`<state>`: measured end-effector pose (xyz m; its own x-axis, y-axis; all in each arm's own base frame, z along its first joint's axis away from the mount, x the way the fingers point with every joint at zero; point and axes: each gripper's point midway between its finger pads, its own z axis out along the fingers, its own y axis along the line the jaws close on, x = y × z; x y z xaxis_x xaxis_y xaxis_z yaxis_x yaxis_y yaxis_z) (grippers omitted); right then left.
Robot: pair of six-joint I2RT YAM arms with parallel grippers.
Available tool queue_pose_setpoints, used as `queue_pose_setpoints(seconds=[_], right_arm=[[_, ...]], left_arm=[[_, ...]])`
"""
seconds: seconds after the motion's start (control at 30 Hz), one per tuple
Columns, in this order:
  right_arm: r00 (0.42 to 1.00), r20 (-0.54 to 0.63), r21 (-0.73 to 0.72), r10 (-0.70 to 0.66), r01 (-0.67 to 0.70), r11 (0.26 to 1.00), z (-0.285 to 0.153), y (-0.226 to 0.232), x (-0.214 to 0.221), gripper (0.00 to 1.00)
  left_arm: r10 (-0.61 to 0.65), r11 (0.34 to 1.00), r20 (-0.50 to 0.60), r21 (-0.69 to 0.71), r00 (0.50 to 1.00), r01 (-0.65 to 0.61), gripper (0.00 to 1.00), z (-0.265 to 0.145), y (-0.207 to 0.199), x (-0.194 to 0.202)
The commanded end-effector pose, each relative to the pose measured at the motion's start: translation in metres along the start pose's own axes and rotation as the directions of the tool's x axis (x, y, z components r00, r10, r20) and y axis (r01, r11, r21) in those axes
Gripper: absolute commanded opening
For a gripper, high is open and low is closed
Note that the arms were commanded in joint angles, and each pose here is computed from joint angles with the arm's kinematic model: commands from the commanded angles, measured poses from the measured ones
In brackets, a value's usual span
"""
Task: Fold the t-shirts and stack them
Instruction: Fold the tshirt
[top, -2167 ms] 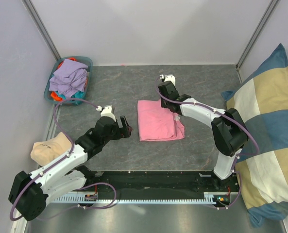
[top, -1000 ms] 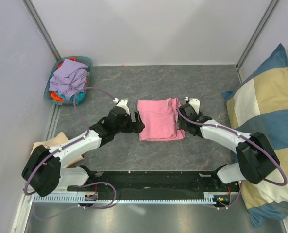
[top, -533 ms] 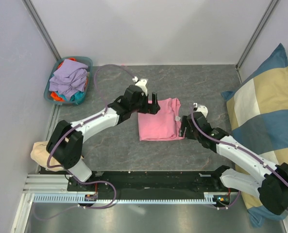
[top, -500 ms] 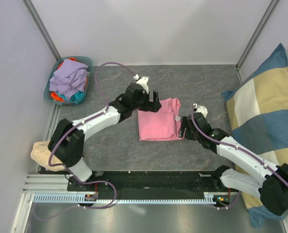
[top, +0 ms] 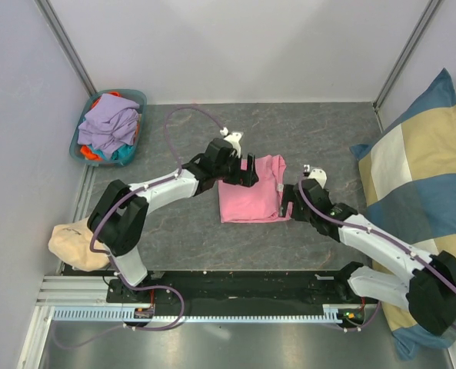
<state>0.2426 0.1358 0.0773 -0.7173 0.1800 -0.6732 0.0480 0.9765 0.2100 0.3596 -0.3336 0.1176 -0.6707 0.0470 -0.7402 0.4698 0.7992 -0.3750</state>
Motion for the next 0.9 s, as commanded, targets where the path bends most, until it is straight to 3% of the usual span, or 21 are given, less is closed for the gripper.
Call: queue_pose_setpoints(seconds=[0.0, 0.23, 0.27, 0.4, 0.87], right_arm=[[0.996, 0.086, -0.032, 0.023, -0.02, 0.999, 0.016, 0.012, -0.048, 0.98], [0.996, 0.024, -0.184, 0.088, -0.082, 0.979, 0.059, 0.0, -0.097, 0.98], [0.996, 0.009, -0.27, 0.089, -0.083, 0.959, 0.06, 0.01, -0.101, 0.98], [0.995, -0.023, -0.389, 0.097, -0.099, 0.916, 0.074, 0.012, -0.108, 0.98], [0.983, -0.137, -0.451, 0.124, -0.173, 0.876, 0.108, 0.008, -0.072, 0.98]], left_arm=[[-0.014, 1.0, -0.002, 0.01, 1.0, 0.014, 1.0, -0.022, -0.002, 0.014], [-0.029, 0.999, -0.029, -0.023, 0.999, 0.028, 1.0, -0.032, 0.008, 0.037], [-0.031, 0.999, -0.036, -0.027, 0.999, 0.03, 1.0, -0.033, 0.009, 0.041], [-0.034, 0.999, -0.047, -0.036, 0.998, 0.032, 1.0, -0.033, 0.012, 0.047], [-0.036, 0.999, -0.058, -0.021, 0.998, 0.035, 1.0, -0.022, 0.011, 0.052]])
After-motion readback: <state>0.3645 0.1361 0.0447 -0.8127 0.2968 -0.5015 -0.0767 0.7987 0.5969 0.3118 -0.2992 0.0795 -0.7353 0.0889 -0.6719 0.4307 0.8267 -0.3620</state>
